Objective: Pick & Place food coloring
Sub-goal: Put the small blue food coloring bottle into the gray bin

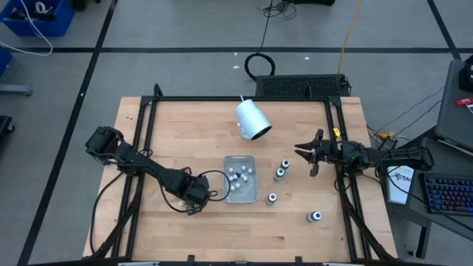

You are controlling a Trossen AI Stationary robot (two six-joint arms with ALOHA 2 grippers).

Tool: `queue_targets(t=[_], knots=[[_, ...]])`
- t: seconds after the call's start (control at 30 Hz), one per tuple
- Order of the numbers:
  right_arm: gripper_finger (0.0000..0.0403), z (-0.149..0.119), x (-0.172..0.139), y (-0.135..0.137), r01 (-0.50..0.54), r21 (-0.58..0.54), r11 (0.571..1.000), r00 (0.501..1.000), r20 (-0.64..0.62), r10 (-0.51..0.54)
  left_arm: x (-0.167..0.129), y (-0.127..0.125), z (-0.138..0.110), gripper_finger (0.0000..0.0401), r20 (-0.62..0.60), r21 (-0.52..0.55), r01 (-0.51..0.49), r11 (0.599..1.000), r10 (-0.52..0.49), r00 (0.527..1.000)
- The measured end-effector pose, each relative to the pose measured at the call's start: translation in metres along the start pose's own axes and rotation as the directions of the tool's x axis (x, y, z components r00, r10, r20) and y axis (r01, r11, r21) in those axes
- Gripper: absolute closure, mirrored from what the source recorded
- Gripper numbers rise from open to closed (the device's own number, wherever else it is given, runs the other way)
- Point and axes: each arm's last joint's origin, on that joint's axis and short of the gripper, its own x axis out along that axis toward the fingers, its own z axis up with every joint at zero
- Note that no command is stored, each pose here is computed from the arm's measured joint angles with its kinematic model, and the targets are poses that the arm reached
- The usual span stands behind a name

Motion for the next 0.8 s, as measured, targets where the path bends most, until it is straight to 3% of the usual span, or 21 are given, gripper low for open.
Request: queue_targets(t=[0.8], knots=[[0.0325,0.0,0.0,0.0,0.0,0.0,1.0,1.0,0.0,0.0,-0.0047,-0.0012,0.0039,0.0333,0.03,0.045,-0.024,0.999,0.023,0.999]])
